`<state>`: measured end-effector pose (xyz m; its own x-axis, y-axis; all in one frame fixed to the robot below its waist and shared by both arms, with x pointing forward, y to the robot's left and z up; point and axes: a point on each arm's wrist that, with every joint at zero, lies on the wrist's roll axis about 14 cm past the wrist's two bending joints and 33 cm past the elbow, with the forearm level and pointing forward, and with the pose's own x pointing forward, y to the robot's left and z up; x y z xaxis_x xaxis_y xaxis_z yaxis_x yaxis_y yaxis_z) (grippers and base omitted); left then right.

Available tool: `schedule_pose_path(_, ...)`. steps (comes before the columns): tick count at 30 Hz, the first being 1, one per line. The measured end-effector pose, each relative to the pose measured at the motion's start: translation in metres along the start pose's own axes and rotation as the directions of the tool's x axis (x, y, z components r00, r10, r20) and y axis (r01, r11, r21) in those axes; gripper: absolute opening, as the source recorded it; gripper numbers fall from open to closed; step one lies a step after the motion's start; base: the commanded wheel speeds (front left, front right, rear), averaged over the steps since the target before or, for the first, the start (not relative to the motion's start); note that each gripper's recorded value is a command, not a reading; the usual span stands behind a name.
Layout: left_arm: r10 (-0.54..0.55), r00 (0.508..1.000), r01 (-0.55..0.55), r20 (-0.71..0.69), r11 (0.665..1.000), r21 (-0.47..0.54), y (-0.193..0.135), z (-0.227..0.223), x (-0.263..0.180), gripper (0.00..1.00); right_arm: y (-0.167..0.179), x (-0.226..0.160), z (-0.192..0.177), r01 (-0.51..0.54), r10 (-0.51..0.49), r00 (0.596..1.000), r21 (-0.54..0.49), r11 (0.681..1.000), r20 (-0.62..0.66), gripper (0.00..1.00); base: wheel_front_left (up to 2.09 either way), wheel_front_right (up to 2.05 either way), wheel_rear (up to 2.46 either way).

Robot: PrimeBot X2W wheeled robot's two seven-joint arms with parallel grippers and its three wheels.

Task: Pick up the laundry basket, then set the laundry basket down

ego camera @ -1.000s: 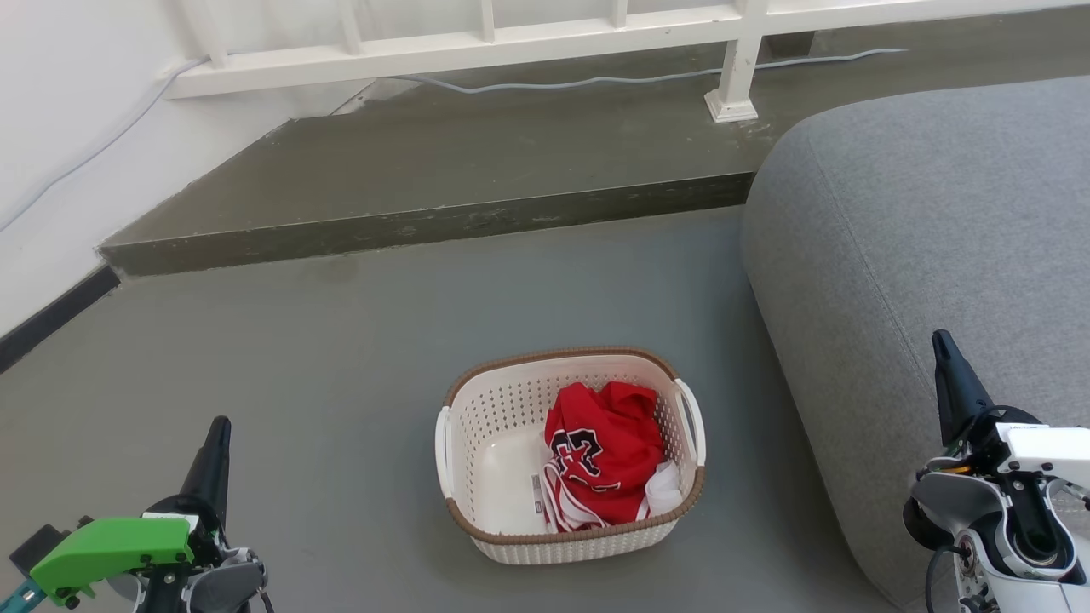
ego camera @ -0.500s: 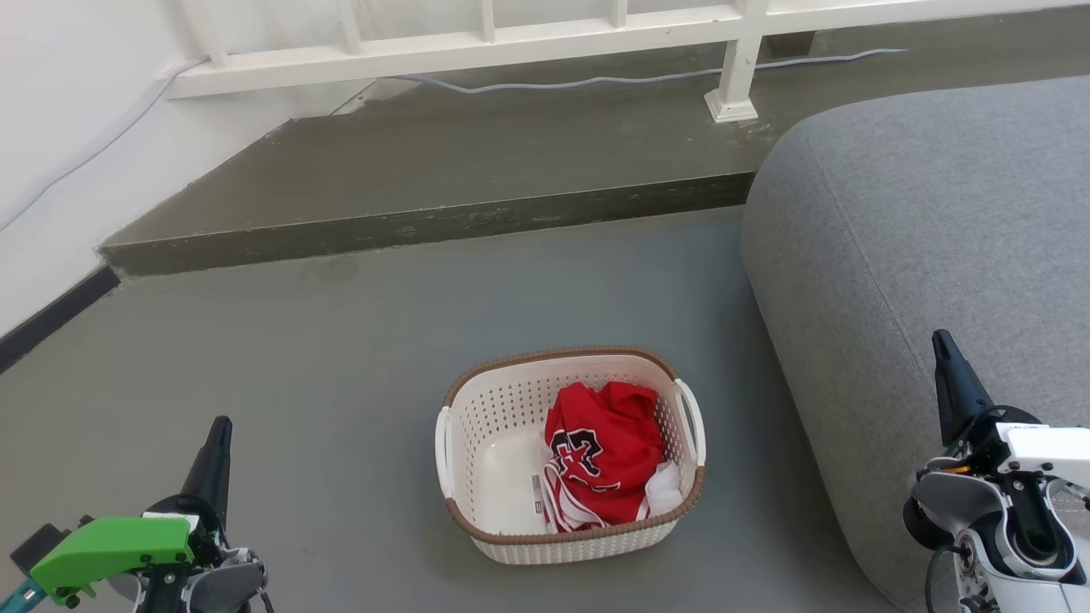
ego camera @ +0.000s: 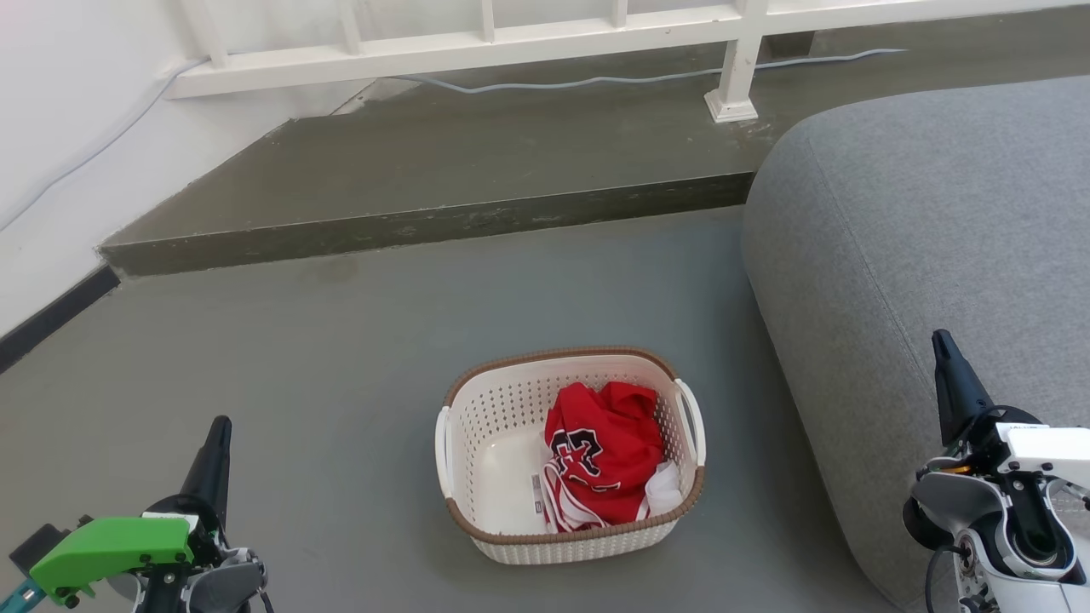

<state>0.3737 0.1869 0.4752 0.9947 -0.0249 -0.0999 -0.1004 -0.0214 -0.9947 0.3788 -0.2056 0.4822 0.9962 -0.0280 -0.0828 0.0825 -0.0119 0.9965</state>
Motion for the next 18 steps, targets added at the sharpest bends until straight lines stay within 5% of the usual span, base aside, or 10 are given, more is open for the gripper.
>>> schedule_pose_path(18, -0.001, 1.0, 0.001, 0.002, 1.0, 0.0, -0.0003, 0.0004, 0.0, 0.0, 0.0, 0.0, -0.0002, 0.0, 0.0, 1.0, 0.001, 1.0, -0.001, 0.0, 0.0, 0.0, 0.0)
